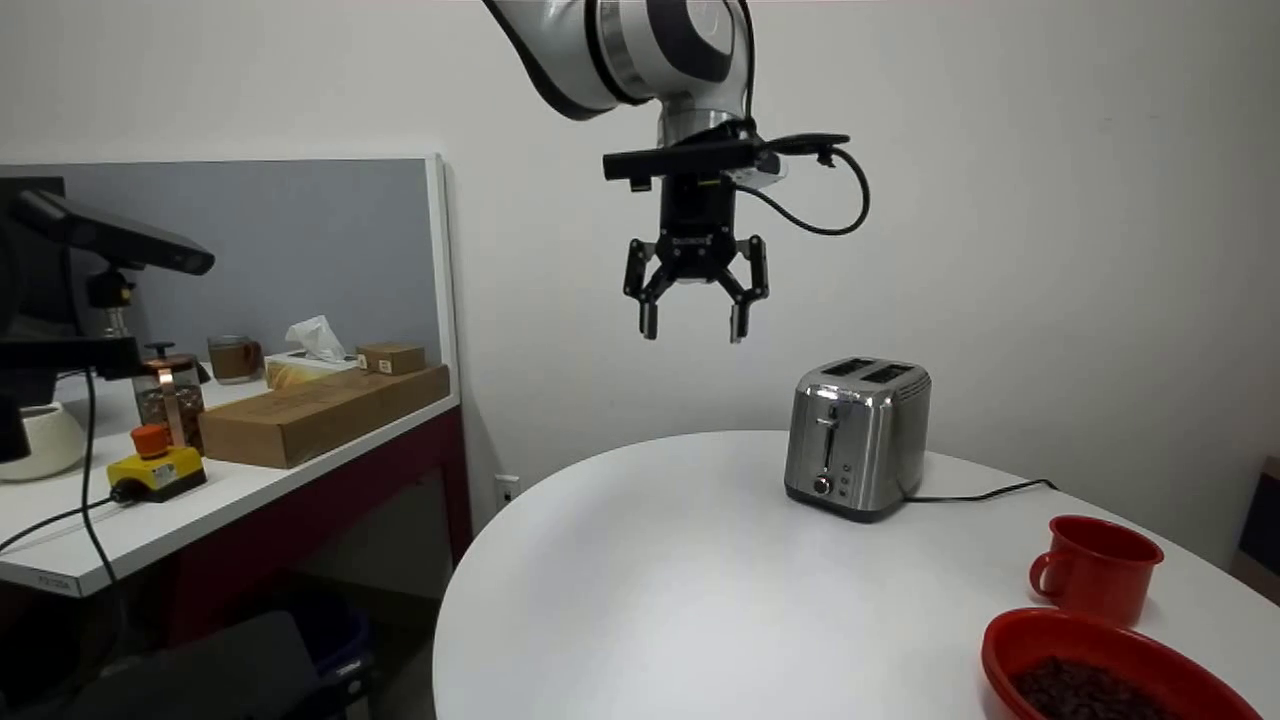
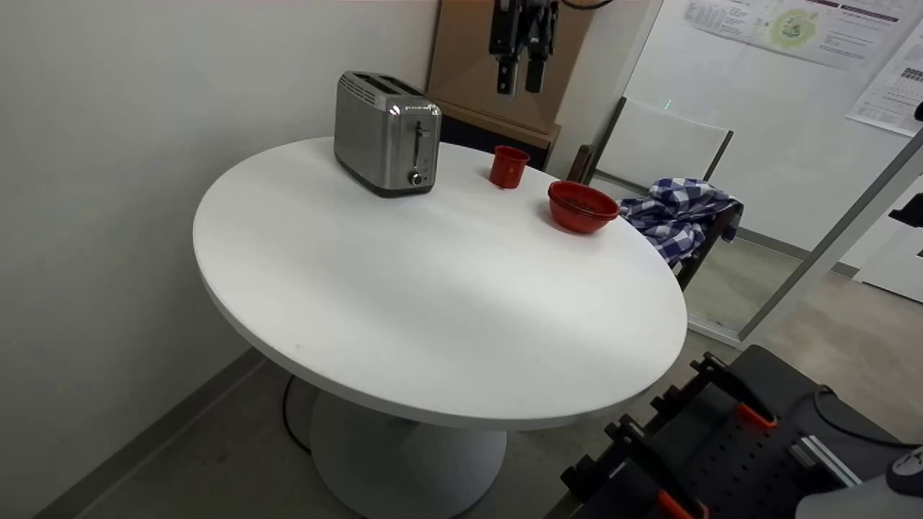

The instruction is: Push the toaster lever down

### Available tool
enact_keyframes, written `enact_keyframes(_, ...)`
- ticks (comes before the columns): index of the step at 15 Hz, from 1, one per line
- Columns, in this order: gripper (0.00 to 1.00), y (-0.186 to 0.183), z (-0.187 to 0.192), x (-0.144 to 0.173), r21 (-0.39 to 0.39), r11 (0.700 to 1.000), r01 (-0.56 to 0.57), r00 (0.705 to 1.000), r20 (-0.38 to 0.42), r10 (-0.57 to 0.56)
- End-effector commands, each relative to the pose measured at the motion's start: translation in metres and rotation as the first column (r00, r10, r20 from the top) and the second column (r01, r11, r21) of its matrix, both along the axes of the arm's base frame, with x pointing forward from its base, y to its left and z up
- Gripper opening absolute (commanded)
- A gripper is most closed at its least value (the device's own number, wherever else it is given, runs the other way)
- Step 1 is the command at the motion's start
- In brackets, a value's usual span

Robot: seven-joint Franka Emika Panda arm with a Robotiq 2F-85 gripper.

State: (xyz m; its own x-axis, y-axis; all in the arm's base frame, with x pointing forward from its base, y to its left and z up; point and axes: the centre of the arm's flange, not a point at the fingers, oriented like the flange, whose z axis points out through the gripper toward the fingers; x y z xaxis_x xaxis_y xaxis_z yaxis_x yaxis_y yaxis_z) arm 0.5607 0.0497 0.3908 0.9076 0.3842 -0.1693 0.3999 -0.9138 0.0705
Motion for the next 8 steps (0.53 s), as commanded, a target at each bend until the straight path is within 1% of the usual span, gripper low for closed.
enact_keyframes(1, 1.00, -0.016, -0.013, 0.044, -0.069, 0.998, -0.013, 1.000, 0.019, 0.015)
enact_keyframes(4, 1.00, -0.026, -0.023, 0.070, -0.147, 0.989, -0.023, 0.995, 0.089, 0.037)
enact_keyframes(6, 1.00, -0.029, -0.030, 0.088, -0.176, 0.984, -0.027, 0.987, 0.150, 0.054)
enact_keyframes(8, 1.00, -0.029, -0.036, 0.105, -0.181, 0.983, -0.017, 0.974, 0.220, 0.057)
